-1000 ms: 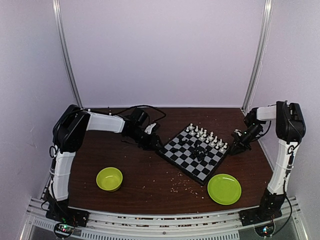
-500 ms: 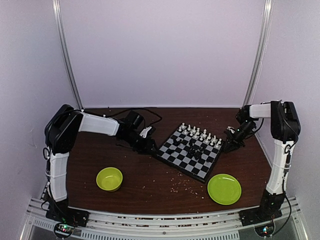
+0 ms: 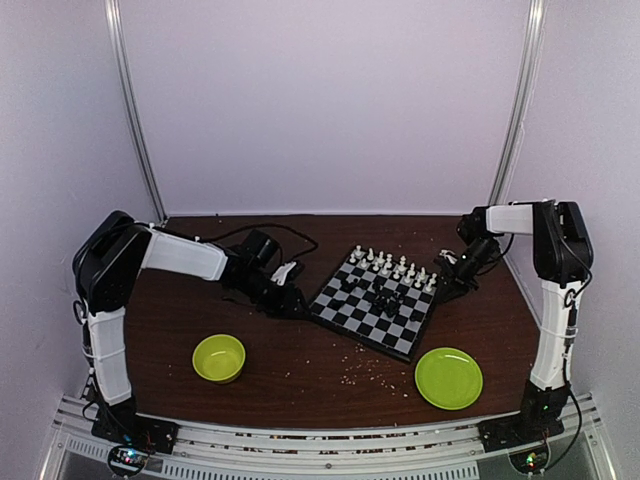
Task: Set up the chess pieces on the board
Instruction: Adjust the chessboard at the center of the board.
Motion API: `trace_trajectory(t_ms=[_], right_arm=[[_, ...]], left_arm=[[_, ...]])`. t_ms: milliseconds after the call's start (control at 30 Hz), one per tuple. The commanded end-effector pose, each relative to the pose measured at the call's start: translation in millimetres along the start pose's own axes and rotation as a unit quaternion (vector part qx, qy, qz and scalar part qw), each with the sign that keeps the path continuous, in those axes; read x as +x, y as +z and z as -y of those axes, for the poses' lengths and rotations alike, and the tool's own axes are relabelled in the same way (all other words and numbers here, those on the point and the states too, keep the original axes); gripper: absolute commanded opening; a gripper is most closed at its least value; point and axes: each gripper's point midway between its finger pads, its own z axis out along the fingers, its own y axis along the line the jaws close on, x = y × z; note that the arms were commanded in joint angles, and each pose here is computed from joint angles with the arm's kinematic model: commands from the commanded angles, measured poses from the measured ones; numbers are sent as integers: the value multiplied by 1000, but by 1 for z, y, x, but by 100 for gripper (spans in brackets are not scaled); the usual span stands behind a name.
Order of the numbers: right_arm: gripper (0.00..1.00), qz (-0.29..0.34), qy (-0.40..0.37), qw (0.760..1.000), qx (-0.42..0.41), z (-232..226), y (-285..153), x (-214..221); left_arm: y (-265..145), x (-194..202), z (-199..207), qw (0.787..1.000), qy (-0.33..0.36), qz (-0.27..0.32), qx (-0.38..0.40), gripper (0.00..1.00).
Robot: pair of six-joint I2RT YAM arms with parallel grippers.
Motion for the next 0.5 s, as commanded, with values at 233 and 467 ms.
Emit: trace_trajectory(t_ms=[233,467], right_arm=[[17,47,3,999,-18,0,-25,12],[24,83,24,994,-60,-8,-16,-1]], left_arm=[[-13,-17,17,999,29,41,-1,44],[-23,-50,10,996,11,82,-19,52]])
